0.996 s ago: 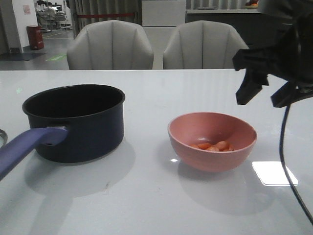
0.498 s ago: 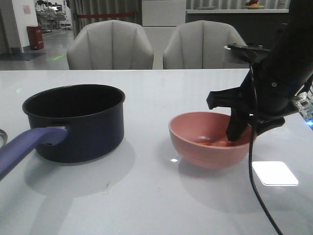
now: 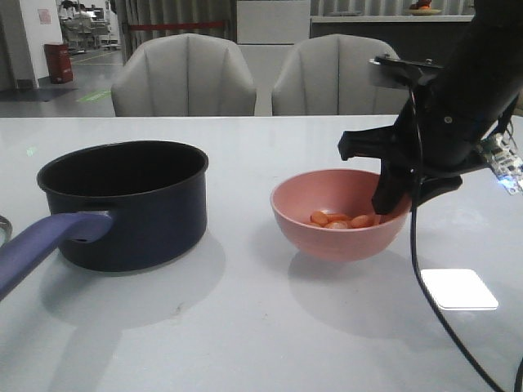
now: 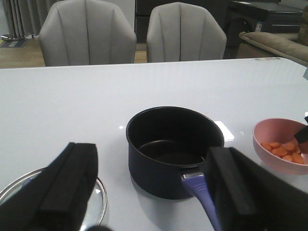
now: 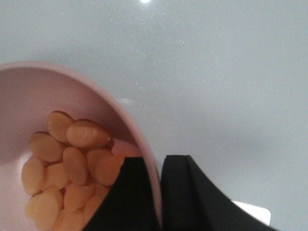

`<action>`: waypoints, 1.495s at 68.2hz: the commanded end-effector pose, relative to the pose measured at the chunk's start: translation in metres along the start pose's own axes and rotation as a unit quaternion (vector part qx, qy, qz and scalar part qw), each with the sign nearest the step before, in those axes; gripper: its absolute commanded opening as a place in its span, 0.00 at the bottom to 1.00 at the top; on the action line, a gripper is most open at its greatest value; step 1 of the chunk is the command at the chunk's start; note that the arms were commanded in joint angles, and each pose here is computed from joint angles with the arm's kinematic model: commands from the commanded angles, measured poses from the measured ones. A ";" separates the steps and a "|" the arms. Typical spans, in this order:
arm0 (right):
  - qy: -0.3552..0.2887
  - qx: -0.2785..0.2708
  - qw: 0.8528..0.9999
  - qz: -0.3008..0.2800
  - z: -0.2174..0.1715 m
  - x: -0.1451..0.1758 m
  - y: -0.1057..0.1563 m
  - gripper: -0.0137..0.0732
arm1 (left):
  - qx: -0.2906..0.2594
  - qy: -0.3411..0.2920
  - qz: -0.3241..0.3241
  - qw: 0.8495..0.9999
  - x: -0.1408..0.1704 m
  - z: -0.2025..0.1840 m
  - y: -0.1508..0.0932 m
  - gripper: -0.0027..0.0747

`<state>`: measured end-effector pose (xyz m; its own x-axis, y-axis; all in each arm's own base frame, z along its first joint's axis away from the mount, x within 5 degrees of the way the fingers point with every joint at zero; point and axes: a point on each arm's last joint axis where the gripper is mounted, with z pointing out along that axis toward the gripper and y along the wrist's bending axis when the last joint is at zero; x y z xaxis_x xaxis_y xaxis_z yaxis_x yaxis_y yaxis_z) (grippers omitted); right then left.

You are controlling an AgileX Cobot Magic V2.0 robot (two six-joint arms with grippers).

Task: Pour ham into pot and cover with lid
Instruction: 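Lower the right gripper and grasp the pink bowl rim, then lift the bowl over the saucepan and tilt it to pour carrots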

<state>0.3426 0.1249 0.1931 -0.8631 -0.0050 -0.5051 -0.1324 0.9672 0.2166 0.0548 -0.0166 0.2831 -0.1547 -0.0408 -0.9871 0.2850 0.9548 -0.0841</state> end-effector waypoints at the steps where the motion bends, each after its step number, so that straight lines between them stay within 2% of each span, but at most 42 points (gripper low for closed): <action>1: -0.063 -0.018 0.998 -0.009 -0.028 -0.029 0.011 0.31 | 0.011 -0.050 -0.002 0.999 -0.016 -0.002 -0.002 0.69; 12: -0.082 -0.045 0.994 -0.052 -0.051 -0.054 0.043 0.31 | 0.011 -0.050 -0.002 0.999 -0.016 -0.002 -0.002 0.69; 22: -0.136 -0.085 0.978 -0.131 -0.074 -0.071 0.091 0.31 | 0.011 -0.050 -0.002 0.999 -0.016 -0.002 -0.002 0.69; 33: -0.232 -0.136 0.949 -0.164 -0.085 -0.082 0.141 0.31 | 0.011 -0.051 -0.002 0.999 -0.016 -0.002 -0.002 0.69; 49: -0.382 -0.158 0.891 -0.189 -0.082 -0.092 0.168 0.31 | 0.011 -0.051 -0.002 0.999 -0.016 -0.002 -0.002 0.69; 59: -0.473 -0.142 0.838 -0.234 -0.068 -0.093 0.179 0.31 | 0.011 -0.051 -0.002 0.999 -0.016 -0.002 -0.002 0.69; 62: -0.512 -0.134 0.814 -0.240 -0.062 -0.094 0.180 0.31 | 0.011 -0.051 -0.002 0.999 -0.016 -0.002 -0.002 0.69; 63: -0.515 -0.132 0.812 -0.241 -0.060 -0.093 0.180 0.31 | 0.011 -0.051 -0.002 0.999 -0.016 -0.002 -0.002 0.69; 64: -0.531 -0.129 0.801 -0.244 -0.060 -0.092 0.181 0.31 | 0.011 -0.051 -0.002 0.999 -0.016 -0.002 -0.002 0.69; 66: -0.544 -0.123 0.791 -0.253 -0.056 -0.090 0.183 0.31 | 0.011 -0.051 -0.002 0.999 -0.016 -0.002 -0.002 0.69; 68: -0.572 -0.116 0.770 -0.259 -0.057 -0.088 0.183 0.31 | 0.011 -0.051 -0.002 0.999 -0.016 -0.002 -0.002 0.69; 69: -0.574 -0.114 0.767 -0.263 -0.054 -0.086 0.185 0.31 | 0.011 -0.051 -0.002 0.999 -0.016 -0.002 -0.002 0.69; 72: -0.609 -0.097 0.734 -0.285 -0.053 -0.082 0.188 0.31 | 0.011 -0.051 -0.002 0.999 -0.016 -0.002 -0.002 0.69; 77: -0.642 -0.073 0.697 -0.312 -0.047 -0.074 0.193 0.31 | 0.011 -0.051 -0.002 0.999 -0.016 -0.002 -0.002 0.69; 87: -0.664 -0.027 0.652 -0.367 -0.038 -0.058 0.202 0.31 | 0.011 -0.051 -0.002 0.999 -0.016 -0.002 -0.002 0.69; 92: -0.673 0.013 0.617 -0.407 -0.038 -0.050 0.207 0.31 | 0.011 -0.051 -0.002 0.999 -0.016 -0.002 -0.002 0.69; 93: -0.673 0.013 0.617 -0.407 -0.038 -0.050 0.207 0.31 | 0.011 -0.051 -0.002 0.999 -0.016 -0.002 -0.002 0.69; 94: -0.676 0.031 0.603 -0.423 -0.038 -0.048 0.208 0.31 | 0.011 -0.051 -0.002 0.999 -0.016 -0.002 -0.002 0.69; 95: -0.676 0.031 0.603 -0.423 -0.038 -0.048 0.208 0.31 | 0.011 -0.051 -0.002 0.999 -0.016 -0.002 -0.002 0.69; 98: -0.679 0.057 0.584 -0.441 -0.038 -0.046 0.207 0.31 | 0.011 -0.051 -0.002 0.999 -0.016 -0.002 -0.002 0.69; 102: -0.679 0.081 0.566 -0.460 -0.036 -0.045 0.207 0.31 | 0.011 -0.051 -0.002 0.999 -0.016 -0.002 -0.002 0.69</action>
<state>0.3443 0.3246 0.2470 0.5975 -0.4147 -0.6863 -0.2895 0.6866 -0.6669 0.0548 -0.0166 0.2833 -0.1525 -0.0415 -0.9874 0.2853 0.9547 -0.0842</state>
